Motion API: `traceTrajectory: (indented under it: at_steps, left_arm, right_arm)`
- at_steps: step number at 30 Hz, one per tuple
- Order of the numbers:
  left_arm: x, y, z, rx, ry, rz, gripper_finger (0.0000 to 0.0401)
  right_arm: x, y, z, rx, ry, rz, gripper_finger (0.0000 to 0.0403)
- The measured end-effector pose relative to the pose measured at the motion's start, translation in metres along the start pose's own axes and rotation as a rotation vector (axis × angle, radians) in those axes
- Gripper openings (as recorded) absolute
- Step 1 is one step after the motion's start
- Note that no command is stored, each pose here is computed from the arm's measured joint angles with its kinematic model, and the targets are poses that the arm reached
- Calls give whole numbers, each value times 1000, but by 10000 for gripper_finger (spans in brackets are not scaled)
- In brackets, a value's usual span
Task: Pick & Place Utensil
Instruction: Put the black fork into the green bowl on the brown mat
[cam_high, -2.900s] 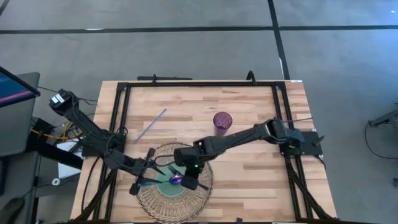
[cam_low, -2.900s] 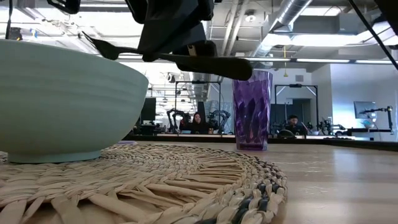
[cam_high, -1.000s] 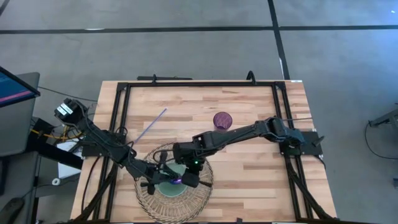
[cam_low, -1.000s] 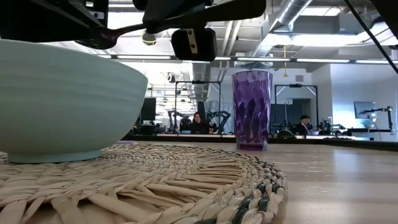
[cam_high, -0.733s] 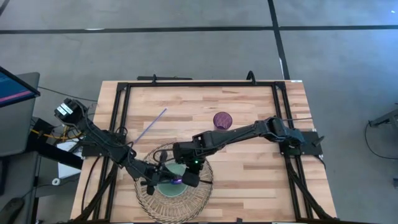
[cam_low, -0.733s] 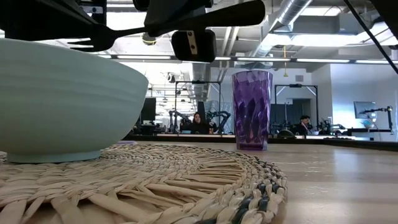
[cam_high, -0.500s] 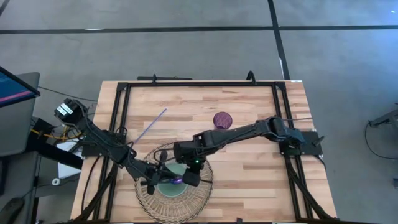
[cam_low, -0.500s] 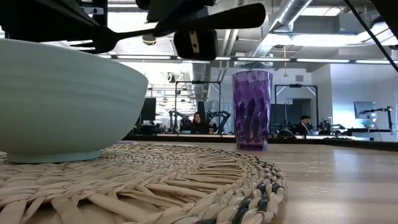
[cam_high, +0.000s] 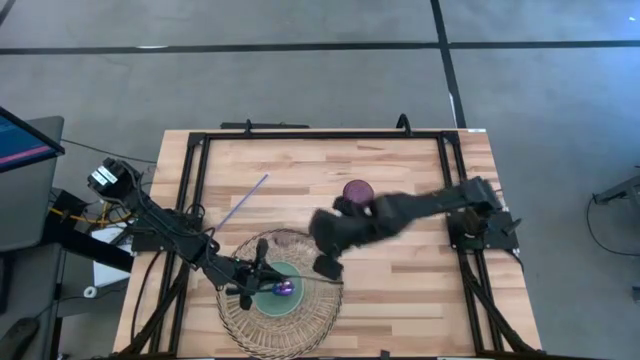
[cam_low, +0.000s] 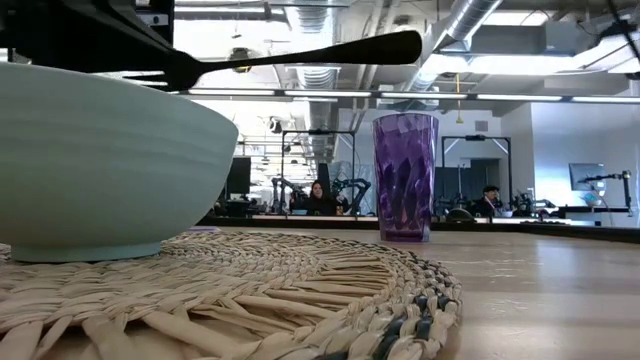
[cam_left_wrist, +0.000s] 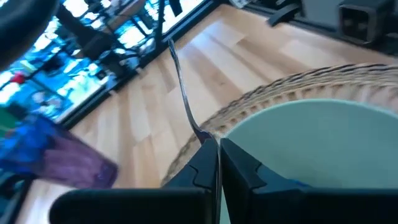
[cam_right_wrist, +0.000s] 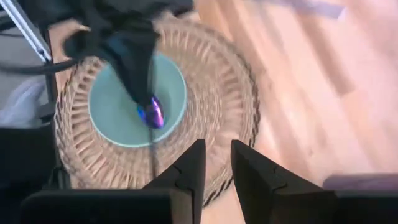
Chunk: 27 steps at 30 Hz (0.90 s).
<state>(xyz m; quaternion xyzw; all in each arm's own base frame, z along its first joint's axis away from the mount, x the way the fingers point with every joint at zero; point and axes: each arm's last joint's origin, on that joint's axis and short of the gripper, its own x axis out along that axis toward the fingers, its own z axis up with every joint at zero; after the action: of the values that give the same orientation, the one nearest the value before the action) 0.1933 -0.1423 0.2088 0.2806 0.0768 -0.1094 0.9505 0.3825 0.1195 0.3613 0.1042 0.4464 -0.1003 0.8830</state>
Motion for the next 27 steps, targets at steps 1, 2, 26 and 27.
traceTrajectory:
  at_steps: [1, 2, 26, 27]
  left_arm:
    - [0, 1, 0, 6, 7, 17, 9]
    - [0, 1, 0, 18, 13, 38, 8]
    - [-2, 12, 6, 165, 67, 289, 9]
    - [-2, 12, 6, 165, 67, 289, 8]
  right_arm:
    - [-6, 8, -5, -20, -44, -28, 70]
    - [-11, 16, -12, -43, -81, -61, 70]
    - [-52, 38, -93, -2, -359, -292, 70]
    - [-56, 38, -99, -15, -395, -320, 70]
